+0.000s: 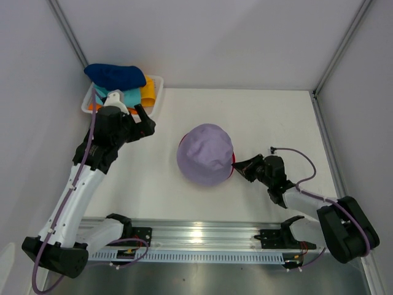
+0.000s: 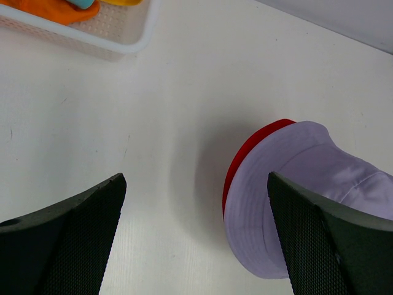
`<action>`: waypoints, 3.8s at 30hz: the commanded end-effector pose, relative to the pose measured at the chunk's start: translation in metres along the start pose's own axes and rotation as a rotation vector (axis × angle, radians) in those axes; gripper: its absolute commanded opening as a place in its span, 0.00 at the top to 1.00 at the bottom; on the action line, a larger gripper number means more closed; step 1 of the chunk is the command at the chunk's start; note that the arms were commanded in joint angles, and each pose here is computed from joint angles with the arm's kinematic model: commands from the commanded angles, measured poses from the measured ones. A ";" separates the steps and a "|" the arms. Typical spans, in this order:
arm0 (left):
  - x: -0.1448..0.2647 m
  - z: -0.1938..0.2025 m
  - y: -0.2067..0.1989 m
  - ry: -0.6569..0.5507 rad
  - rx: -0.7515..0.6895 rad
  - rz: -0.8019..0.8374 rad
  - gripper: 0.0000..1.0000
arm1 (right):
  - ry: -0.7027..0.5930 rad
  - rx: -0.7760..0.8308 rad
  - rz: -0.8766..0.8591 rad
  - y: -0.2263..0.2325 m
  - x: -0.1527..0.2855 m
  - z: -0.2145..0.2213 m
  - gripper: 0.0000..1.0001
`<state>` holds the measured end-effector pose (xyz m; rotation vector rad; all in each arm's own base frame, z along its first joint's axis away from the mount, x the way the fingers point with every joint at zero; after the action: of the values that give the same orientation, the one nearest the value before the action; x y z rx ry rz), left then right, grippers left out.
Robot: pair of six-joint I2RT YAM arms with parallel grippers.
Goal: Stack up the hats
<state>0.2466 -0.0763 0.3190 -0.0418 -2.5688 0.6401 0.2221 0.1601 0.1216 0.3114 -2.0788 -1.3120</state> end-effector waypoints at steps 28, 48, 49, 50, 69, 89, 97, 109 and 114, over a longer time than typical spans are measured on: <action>-0.111 -0.125 0.091 -0.295 0.397 -0.190 0.02 | -0.199 0.490 0.236 0.059 0.075 -0.126 0.00; -0.285 -0.194 0.136 -0.449 0.400 -0.046 0.15 | -0.204 0.469 0.183 0.057 0.005 -0.163 0.01; -0.285 -0.200 0.134 -0.457 0.395 -0.041 0.18 | -0.206 0.470 0.179 0.059 0.003 -0.165 0.01; -0.287 -0.198 0.136 -0.451 0.389 -0.049 0.21 | -0.204 0.468 0.179 0.058 0.001 -0.166 0.01; -0.184 -0.241 0.089 -0.421 0.161 -0.026 0.99 | -0.208 0.555 -0.014 0.119 0.016 -0.178 0.00; 0.077 -0.103 -0.118 0.004 -0.171 0.658 0.99 | -0.185 0.567 -0.439 0.215 0.085 -0.149 0.01; 0.090 -0.046 -0.144 0.166 -0.150 0.824 0.99 | -0.175 0.504 -0.500 0.215 0.117 -0.115 0.01; 0.056 0.008 -0.165 0.301 -0.155 0.805 0.99 | -0.080 0.377 -0.456 0.179 0.114 -0.069 0.00; 0.039 0.028 -0.171 0.350 -0.175 0.771 0.99 | -0.034 0.345 -0.430 0.168 0.106 -0.053 0.01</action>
<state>0.2080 -0.2245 0.3945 -1.1356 -2.1852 0.5783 0.2020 0.1440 0.3195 0.9297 -2.3388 -1.1433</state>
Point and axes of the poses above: each gripper's point midway between its finger pads, its own x axis back along the fingers, its own y axis along the line the jaws close on, z = x × y, the point moved 7 cm from there along x, back along the fingers, and after that the axes turned 6 degrees about x, right-handed, at the moved point
